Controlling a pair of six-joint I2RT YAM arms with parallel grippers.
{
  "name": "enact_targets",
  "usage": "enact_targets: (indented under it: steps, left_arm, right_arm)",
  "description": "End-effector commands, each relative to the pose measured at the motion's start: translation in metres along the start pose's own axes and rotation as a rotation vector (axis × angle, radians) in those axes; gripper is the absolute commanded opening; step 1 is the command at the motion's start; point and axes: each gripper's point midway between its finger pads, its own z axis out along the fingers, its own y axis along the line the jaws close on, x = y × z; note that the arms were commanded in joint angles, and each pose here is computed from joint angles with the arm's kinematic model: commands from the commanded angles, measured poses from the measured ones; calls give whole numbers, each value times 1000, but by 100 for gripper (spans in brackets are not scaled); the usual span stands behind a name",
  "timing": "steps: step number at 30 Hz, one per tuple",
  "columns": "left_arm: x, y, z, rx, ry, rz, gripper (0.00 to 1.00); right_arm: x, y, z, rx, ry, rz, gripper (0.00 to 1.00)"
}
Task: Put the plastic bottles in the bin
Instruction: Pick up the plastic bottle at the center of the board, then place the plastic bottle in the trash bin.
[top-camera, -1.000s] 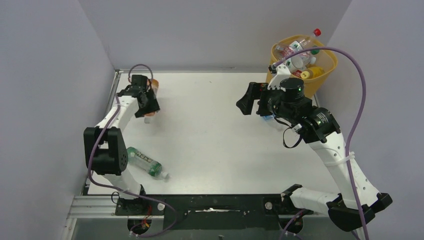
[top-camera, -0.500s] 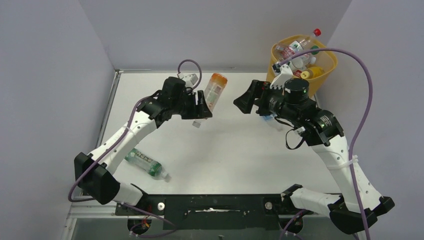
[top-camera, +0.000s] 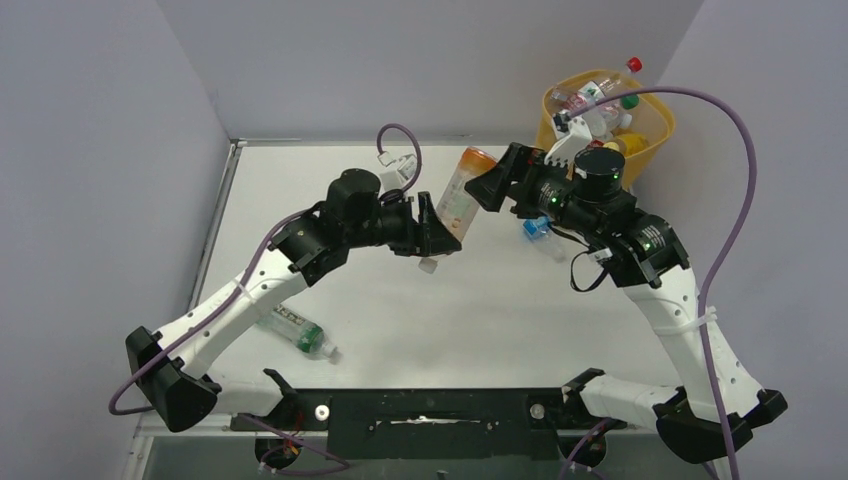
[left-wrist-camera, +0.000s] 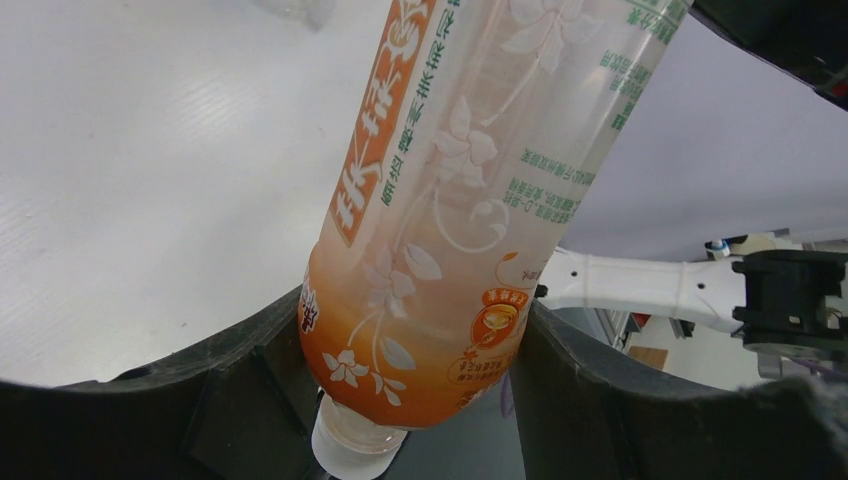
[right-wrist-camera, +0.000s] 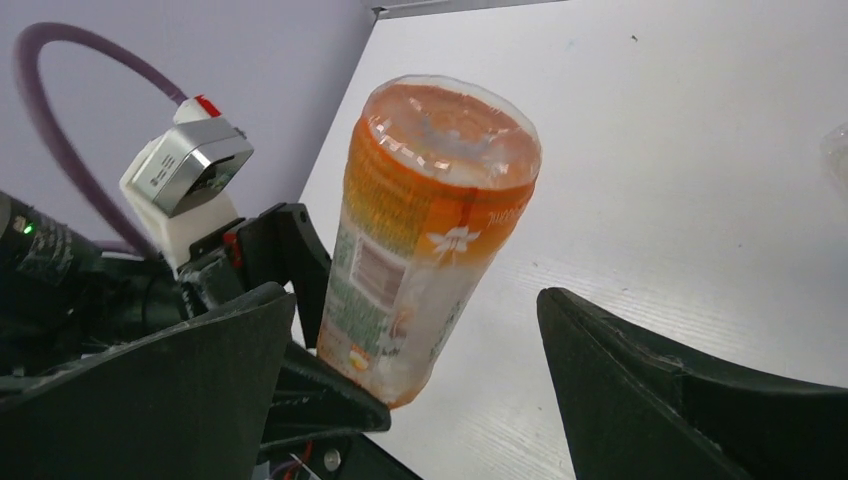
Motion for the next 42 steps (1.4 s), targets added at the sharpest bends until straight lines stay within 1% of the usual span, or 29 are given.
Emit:
enact_targets:
  steps: [1, 5, 9, 11, 13, 14, 16, 17, 18, 19, 21, 24, 27, 30, 33, 35, 38, 42]
  left_arm:
    - [-9, -52, -16, 162, -62, 40, 42]
    - [0, -66, -17, 196, -48, 51, 42]
    - [9, -70, -13, 199, -28, 59, 42]
    - [10, -69, -13, 194, -30, 58, 42]
    - [8, -68, -14, 183, -38, 61, 45]
    - [7, -67, -14, 176, -44, 63, 45]
    - [3, -65, -14, 154, -56, 73, 46]
    - [0, -63, -14, 142, -63, 77, 47]
    - [-1, -62, -13, 130, -66, 83, 49]
    - [-4, -61, -11, 117, -69, 88, 51]
    - [-9, -59, -9, 90, -69, 96, 59]
    - [-22, -59, -17, 55, -92, 130, 67]
    - [-44, -52, -40, -10, -164, 149, 78]
    - [-68, -44, -74, -42, -252, 135, 84]
    - [-81, -39, -106, -65, -329, 126, 86]
    - [-82, -33, -116, -93, -348, 130, 86]
    - [-77, -21, -117, -135, -335, 130, 86]
    - [-63, -7, -111, -152, -298, 124, 87]
  right_arm:
    - [-33, 10, 2, -15, -103, 10, 98]
    - [-38, 11, 10, -16, -105, 7, 98]
    - [-44, 14, 16, -23, -114, 0, 98]
    - [-47, 15, 16, -23, -116, -6, 82]
    - [-48, 15, 15, -21, -123, -8, 61]
    - [-49, 15, 13, -19, -126, -7, 55]
    - [-49, 15, 11, -15, -126, -9, 50]
    - [-48, 14, 10, -14, -124, -8, 44]
    - [-48, 14, 9, -13, -123, -8, 40]
    - [-47, 14, 8, -9, -123, -9, 38]
    - [-50, 11, 4, 8, -136, -18, 37]
    - [-61, 4, -3, 65, -164, -49, 37]
    - [-81, -6, -9, 121, -189, -79, 38]
    - [-111, -29, -17, 185, -227, -89, 37]
    - [-155, -51, -43, 302, -326, -126, 37]
    - [-184, -68, -61, 409, -407, -149, 37]
    - [-221, -85, -87, 543, -551, -189, 38]
    - [-258, -97, -127, 689, -748, -216, 39]
